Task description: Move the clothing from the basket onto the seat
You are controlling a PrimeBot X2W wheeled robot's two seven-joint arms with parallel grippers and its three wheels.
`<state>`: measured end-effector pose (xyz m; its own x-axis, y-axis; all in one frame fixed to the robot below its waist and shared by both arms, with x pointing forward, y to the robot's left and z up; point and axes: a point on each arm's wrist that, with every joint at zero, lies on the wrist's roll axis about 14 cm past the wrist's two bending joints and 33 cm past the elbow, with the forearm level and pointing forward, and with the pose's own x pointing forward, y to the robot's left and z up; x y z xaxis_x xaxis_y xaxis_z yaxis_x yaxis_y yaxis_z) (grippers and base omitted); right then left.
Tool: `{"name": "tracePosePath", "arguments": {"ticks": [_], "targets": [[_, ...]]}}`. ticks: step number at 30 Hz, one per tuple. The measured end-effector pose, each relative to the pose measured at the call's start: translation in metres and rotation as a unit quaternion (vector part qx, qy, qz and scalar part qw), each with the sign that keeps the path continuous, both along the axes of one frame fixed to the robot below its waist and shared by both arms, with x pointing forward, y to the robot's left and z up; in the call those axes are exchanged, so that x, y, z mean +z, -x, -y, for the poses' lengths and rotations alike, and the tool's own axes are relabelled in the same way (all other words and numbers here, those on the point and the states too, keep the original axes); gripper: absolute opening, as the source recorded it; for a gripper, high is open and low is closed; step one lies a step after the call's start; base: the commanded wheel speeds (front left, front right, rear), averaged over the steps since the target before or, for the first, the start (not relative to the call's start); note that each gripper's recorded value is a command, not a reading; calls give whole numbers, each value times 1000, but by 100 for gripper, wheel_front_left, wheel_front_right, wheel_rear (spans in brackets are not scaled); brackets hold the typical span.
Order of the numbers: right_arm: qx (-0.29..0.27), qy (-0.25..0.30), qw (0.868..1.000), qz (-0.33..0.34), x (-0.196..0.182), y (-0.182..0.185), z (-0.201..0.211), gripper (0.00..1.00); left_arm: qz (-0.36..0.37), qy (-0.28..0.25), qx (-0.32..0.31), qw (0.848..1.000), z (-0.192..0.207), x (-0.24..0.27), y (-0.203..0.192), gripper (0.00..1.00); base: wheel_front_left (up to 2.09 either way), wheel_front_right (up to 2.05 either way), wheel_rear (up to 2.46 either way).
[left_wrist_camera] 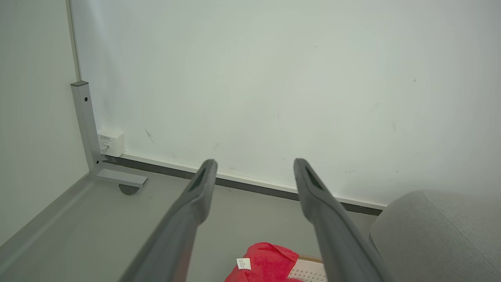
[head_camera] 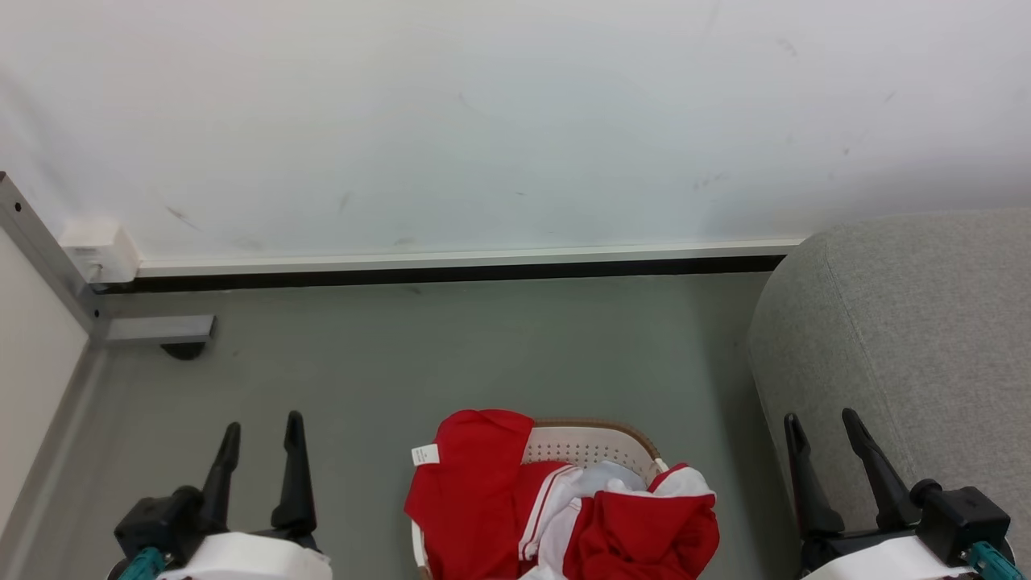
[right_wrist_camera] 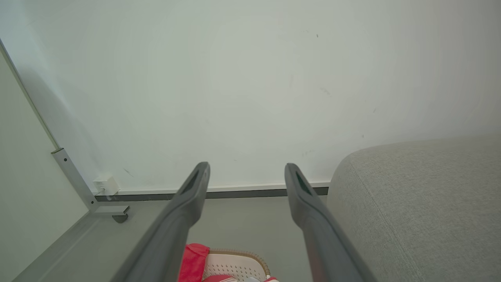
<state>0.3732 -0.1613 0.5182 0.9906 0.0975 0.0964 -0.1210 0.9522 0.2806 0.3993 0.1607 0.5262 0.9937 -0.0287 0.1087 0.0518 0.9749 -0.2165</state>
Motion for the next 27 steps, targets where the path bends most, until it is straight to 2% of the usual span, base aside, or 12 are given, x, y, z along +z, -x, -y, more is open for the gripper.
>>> {"name": "tracePosePath", "arguments": {"ticks": [27], "targets": [[14,93,995,29,5,3,-7,100,27,-81,-14,996,11,5,-3,100,0,0,0]]}}
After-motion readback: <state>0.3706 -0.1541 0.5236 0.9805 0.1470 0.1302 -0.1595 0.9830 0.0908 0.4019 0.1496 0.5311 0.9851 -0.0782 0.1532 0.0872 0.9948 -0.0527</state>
